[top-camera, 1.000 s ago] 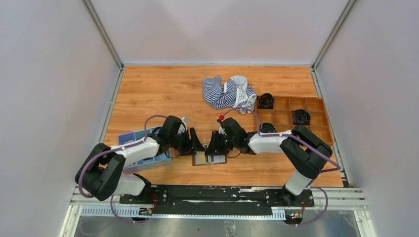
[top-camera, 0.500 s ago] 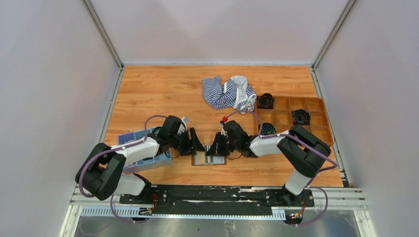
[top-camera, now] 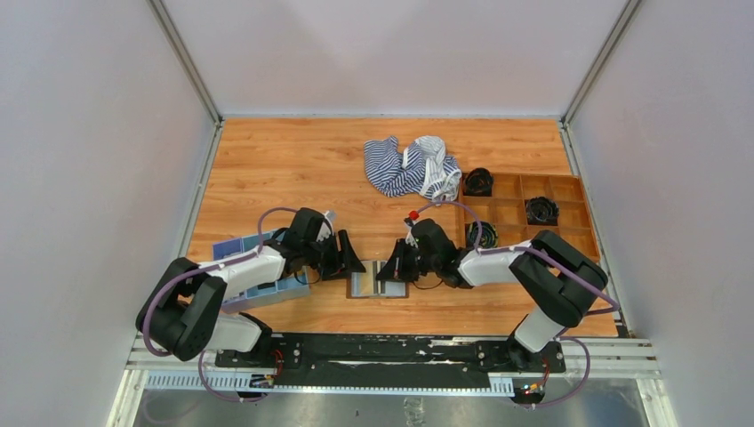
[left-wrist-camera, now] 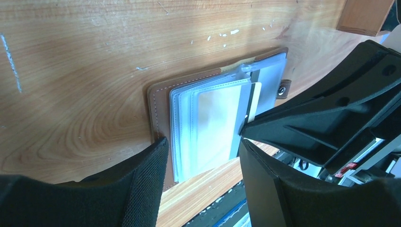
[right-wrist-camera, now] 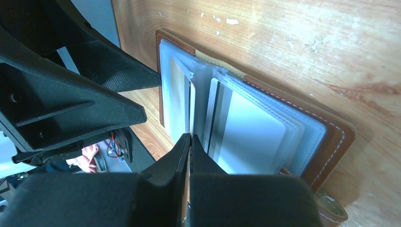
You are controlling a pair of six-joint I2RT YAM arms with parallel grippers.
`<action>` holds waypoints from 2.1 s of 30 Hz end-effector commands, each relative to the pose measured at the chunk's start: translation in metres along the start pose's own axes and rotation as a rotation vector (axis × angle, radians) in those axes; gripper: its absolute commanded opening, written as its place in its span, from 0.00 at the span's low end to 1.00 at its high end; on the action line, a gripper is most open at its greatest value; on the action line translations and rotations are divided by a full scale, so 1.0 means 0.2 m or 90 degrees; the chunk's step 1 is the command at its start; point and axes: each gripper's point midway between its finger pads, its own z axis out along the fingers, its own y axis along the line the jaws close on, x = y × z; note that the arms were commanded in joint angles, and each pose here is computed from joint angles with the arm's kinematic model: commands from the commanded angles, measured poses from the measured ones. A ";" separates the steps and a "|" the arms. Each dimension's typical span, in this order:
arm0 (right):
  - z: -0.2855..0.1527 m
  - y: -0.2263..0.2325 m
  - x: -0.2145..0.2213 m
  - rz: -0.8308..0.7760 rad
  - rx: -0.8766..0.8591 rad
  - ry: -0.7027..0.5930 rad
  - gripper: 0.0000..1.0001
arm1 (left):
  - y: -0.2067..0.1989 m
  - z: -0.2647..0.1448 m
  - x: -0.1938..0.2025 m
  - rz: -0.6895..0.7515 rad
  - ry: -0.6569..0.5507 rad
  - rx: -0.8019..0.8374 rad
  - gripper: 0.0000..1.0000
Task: Take the credit cards out of the card holder
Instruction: Remove the credit card from the card holder.
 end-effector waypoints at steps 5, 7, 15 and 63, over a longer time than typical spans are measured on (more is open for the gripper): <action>-0.06 -0.12 0.04 0.031 0.033 0.007 0.00 | 0.06 0.00 0.02 0.005 0.005 -0.020 0.62; -0.08 -0.15 0.04 0.038 0.039 0.005 0.00 | 0.06 0.01 0.02 0.004 0.008 -0.018 0.62; -0.08 -0.21 0.04 0.069 0.026 0.014 0.00 | 0.03 0.00 0.02 0.008 0.010 -0.002 0.61; -0.27 -0.39 0.11 0.080 0.070 0.002 0.00 | 0.03 0.16 0.04 -0.021 0.033 0.006 0.60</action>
